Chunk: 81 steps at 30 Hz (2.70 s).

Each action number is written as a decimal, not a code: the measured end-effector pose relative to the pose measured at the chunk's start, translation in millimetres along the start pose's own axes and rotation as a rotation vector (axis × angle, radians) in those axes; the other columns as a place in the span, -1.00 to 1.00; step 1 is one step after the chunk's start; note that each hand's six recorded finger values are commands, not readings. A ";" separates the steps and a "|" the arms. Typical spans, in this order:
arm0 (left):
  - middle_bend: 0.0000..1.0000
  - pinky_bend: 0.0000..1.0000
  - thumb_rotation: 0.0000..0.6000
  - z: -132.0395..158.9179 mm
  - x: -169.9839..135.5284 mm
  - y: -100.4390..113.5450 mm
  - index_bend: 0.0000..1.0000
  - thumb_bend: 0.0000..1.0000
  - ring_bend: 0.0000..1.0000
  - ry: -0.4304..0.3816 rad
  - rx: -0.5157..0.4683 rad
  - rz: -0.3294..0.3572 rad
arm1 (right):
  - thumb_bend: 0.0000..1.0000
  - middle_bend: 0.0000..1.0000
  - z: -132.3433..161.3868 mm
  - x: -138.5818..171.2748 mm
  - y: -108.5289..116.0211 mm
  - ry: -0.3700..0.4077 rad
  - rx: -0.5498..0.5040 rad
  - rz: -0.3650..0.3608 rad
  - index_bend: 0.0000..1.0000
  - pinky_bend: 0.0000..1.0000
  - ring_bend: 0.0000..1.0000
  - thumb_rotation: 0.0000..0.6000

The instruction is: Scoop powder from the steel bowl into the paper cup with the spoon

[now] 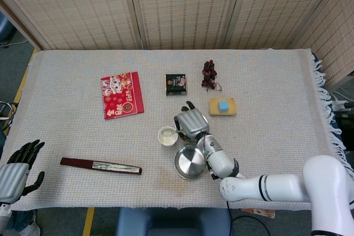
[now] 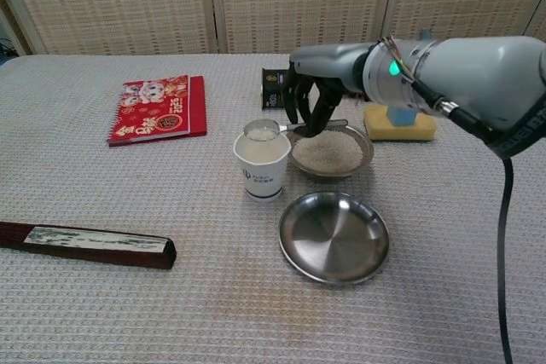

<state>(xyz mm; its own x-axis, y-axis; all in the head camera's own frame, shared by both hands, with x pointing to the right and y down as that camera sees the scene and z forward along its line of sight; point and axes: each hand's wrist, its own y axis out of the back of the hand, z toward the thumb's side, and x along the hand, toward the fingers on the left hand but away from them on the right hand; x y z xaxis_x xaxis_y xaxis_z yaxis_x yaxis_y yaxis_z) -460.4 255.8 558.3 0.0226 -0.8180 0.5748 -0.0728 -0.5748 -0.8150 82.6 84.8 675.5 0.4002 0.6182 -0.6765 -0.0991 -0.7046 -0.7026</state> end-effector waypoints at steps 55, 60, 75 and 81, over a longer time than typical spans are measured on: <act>-1.00 -0.71 1.00 1.8 -0.7 -5.5 -1.00 -0.08 -1.00 -0.017 -0.004 -0.045 | -0.26 0.18 29.6 46.6 -2.0 0.050 0.772 -0.551 0.87 -1.00 -0.62 1.00; -1.00 -0.71 1.00 3.2 -1.5 -4.7 -1.00 -0.08 -1.00 -0.016 0.001 -0.036 | -0.26 0.18 14.8 53.1 3.3 0.029 0.611 -0.535 0.87 -1.00 -0.62 1.00; -1.00 -0.71 1.00 8.4 -2.7 -7.3 -1.00 -0.08 -1.00 -0.024 0.013 -0.039 | -0.26 0.18 -38.3 94.0 -40.8 -0.003 0.125 -0.235 0.87 -1.00 -0.62 1.00; -1.00 -0.71 1.00 9.6 -4.0 -7.4 -1.00 -0.08 -1.00 -0.028 0.010 -0.040 | -0.26 0.18 -35.9 87.6 -72.3 0.008 0.066 -0.160 0.86 -1.00 -0.62 1.00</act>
<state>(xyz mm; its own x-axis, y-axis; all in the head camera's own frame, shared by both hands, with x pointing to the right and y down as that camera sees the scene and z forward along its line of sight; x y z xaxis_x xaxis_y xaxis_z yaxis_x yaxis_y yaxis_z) -450.4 263.1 561.3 0.0528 -0.7948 0.6045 -0.0610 -0.6068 -0.7925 157.5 177.5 675.0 0.4227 0.7178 -0.5532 -0.0934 -0.5726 -0.8145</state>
